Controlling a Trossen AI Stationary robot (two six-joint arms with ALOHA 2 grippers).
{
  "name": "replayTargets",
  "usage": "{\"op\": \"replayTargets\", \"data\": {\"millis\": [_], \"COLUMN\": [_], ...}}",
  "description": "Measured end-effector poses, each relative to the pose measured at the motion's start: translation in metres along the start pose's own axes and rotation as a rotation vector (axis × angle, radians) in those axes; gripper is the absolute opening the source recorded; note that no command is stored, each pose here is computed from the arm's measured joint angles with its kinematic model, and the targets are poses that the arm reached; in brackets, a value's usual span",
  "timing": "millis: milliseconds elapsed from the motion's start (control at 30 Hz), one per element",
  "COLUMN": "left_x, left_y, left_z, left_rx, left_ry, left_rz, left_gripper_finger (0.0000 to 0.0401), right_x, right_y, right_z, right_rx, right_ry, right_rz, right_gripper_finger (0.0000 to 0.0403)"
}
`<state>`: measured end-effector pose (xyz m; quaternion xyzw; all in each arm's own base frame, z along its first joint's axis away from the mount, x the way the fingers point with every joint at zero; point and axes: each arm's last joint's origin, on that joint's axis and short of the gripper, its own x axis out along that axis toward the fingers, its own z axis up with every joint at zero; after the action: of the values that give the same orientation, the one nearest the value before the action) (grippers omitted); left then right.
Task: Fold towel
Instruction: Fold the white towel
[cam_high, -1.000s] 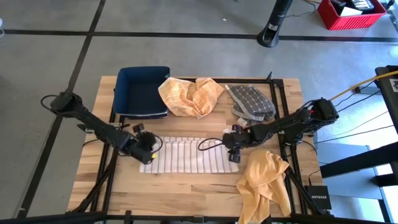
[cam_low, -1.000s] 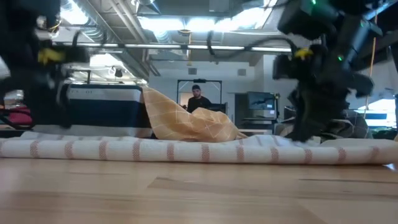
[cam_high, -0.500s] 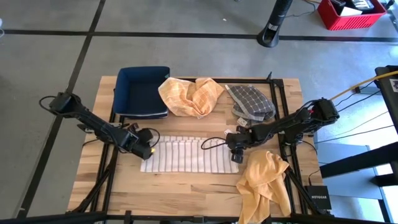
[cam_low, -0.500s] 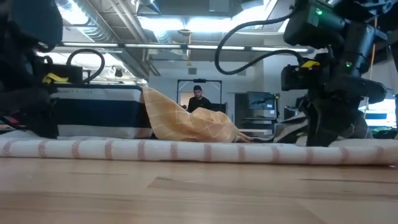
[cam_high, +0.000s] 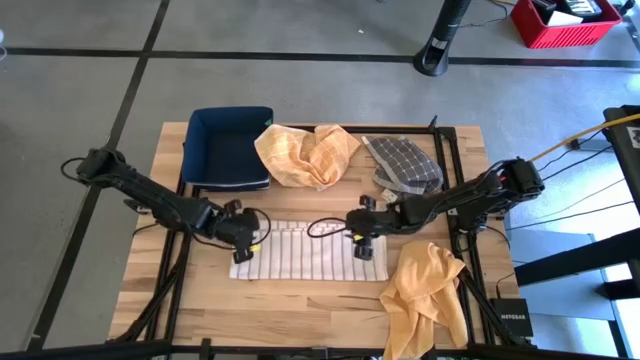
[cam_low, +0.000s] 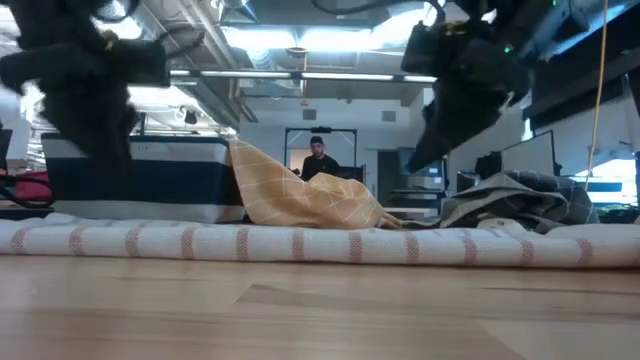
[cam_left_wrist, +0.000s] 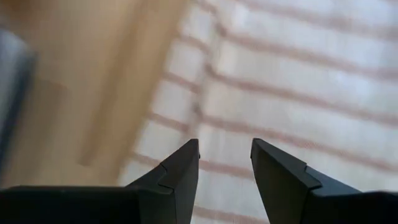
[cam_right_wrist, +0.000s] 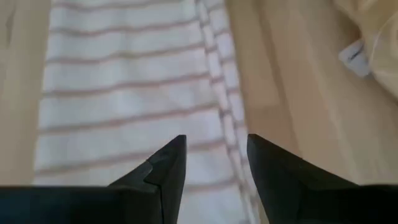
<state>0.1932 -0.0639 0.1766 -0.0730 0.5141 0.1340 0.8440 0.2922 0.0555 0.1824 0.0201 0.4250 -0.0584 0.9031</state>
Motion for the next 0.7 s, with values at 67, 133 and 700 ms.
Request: {"op": "replayTargets", "data": {"millis": [67,133,700], "left_x": [0.009,0.016,0.036], "left_y": [0.006,0.011,0.025], "left_z": [-0.007,-0.013,-0.015], "left_rx": [0.007,0.016,-0.008], "left_ry": [0.039,0.045,0.047], "left_rz": [-0.023,-0.016,-0.159], "left_gripper_finger": [0.014,0.014,0.014], "right_x": [0.007,0.014,0.03], "right_y": [0.0,0.0,-0.001], "right_z": [-0.004,-0.01,-0.022], "right_rx": [-0.006,-0.014,-0.037], "right_ry": [-0.035,-0.049,-0.053], "right_rz": [0.001,-0.016,-0.046], "right_gripper_finger": [0.0172,0.0172,0.0172]}}
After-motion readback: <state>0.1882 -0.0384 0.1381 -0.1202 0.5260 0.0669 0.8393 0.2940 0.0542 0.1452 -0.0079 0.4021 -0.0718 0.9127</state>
